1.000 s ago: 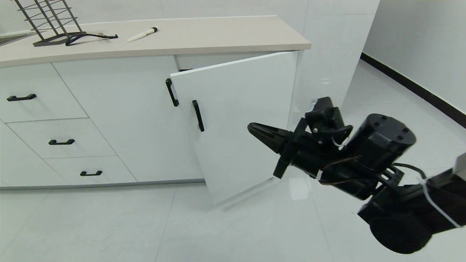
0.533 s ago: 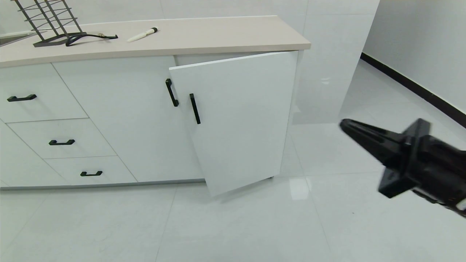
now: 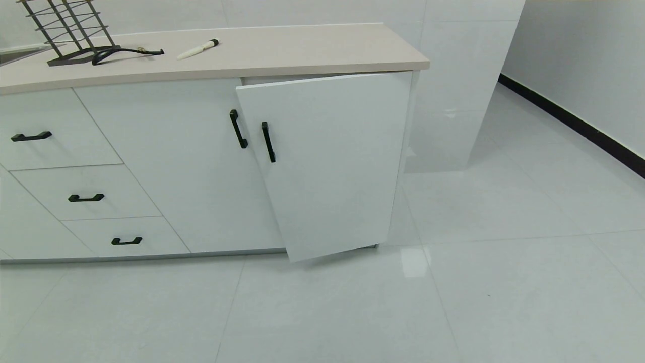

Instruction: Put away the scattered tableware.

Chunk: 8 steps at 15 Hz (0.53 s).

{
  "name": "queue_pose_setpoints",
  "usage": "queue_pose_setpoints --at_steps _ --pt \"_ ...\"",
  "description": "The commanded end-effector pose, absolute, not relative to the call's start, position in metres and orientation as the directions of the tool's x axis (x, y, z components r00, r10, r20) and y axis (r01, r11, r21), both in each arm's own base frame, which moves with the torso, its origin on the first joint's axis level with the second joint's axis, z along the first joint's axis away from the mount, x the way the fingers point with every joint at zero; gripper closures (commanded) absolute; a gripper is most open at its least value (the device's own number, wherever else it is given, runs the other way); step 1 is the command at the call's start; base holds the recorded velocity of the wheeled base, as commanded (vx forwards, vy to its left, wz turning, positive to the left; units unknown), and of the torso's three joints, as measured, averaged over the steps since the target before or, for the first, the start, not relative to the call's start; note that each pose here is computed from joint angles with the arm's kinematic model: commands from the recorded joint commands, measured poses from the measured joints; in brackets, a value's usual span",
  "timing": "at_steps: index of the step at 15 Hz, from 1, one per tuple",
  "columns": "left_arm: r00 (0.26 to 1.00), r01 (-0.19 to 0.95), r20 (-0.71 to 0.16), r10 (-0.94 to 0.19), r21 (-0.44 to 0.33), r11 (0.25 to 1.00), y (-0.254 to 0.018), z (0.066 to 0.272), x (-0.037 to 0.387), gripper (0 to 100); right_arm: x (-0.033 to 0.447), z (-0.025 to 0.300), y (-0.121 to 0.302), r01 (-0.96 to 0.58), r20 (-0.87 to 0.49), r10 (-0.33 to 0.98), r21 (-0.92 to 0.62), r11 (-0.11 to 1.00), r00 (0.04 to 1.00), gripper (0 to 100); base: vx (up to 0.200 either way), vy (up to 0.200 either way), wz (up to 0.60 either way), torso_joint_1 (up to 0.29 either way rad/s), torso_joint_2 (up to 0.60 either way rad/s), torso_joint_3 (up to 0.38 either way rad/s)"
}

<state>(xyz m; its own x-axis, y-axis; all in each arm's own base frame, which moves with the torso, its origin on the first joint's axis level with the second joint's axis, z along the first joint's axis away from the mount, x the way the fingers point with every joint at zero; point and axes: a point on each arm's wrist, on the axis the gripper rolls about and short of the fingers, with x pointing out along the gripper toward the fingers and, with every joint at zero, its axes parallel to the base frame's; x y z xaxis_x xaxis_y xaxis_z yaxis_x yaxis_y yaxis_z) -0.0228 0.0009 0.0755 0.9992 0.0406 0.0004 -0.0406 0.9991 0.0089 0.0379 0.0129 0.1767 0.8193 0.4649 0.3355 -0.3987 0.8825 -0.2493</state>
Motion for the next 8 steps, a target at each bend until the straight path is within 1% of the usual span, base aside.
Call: queue_pose_setpoints --at_steps 1,2,3,4,5,6,7,8 --pt "0.999 -0.043 0.002 0.043 0.008 0.999 0.001 0.076 -0.023 0 -0.016 0.134 0.007 -0.353 0.341 0.416 -0.233 0.906 0.843 100 0.0 0.0 0.0 0.0 0.0 0.0" --pt "0.999 -0.043 0.002 0.043 0.014 0.999 0.001 0.076 -0.023 0 -0.022 0.123 0.007 -0.359 0.316 0.417 -0.228 0.905 0.852 100 0.0 0.0 0.0 0.0 0.0 0.0" --pt "0.999 -0.038 0.002 0.038 0.023 0.999 0.001 0.076 -0.023 0 -0.023 0.112 0.007 -0.352 0.258 0.398 -0.206 0.913 0.88 100 0.0 0.0 0.0 0.0 0.0 0.0" --pt "0.999 -0.037 0.002 0.037 0.021 0.999 0.001 0.076 -0.023 0 -0.023 0.109 0.007 -0.352 0.237 0.391 -0.194 0.916 0.889 100 0.0 0.0 0.0 0.0 0.0 0.0" --pt "0.999 -0.037 0.0 0.037 0.025 0.999 0.001 0.075 -0.023 0 -0.021 0.103 0.007 -0.35 0.177 0.378 -0.168 0.921 0.909 100 0.0 0.0 0.0 0.0 0.0 0.0" --pt "0.999 -0.037 0.0 0.037 0.025 0.999 0.001 0.075 -0.023 0 -0.024 0.086 0.007 -0.283 0.091 0.296 -0.133 0.95 0.951 100 0.0 0.0 0.0 0.0 0.0 0.0" --pt "0.999 -0.037 0.0 0.037 0.023 0.999 0.001 0.075 -0.023 0 -0.025 0.077 0.005 -0.235 -0.012 0.236 -0.106 0.966 0.972 100 0.0 0.0 0.0 0.0 0.0 0.0" --pt "0.999 -0.037 0.0 0.037 0.021 0.999 0.001 0.075 -0.023 0 -0.025 0.08 0.005 -0.207 0.013 0.21 -0.113 0.972 0.978 100 0.0 0.0 0.0 0.0 0.0 0.0"
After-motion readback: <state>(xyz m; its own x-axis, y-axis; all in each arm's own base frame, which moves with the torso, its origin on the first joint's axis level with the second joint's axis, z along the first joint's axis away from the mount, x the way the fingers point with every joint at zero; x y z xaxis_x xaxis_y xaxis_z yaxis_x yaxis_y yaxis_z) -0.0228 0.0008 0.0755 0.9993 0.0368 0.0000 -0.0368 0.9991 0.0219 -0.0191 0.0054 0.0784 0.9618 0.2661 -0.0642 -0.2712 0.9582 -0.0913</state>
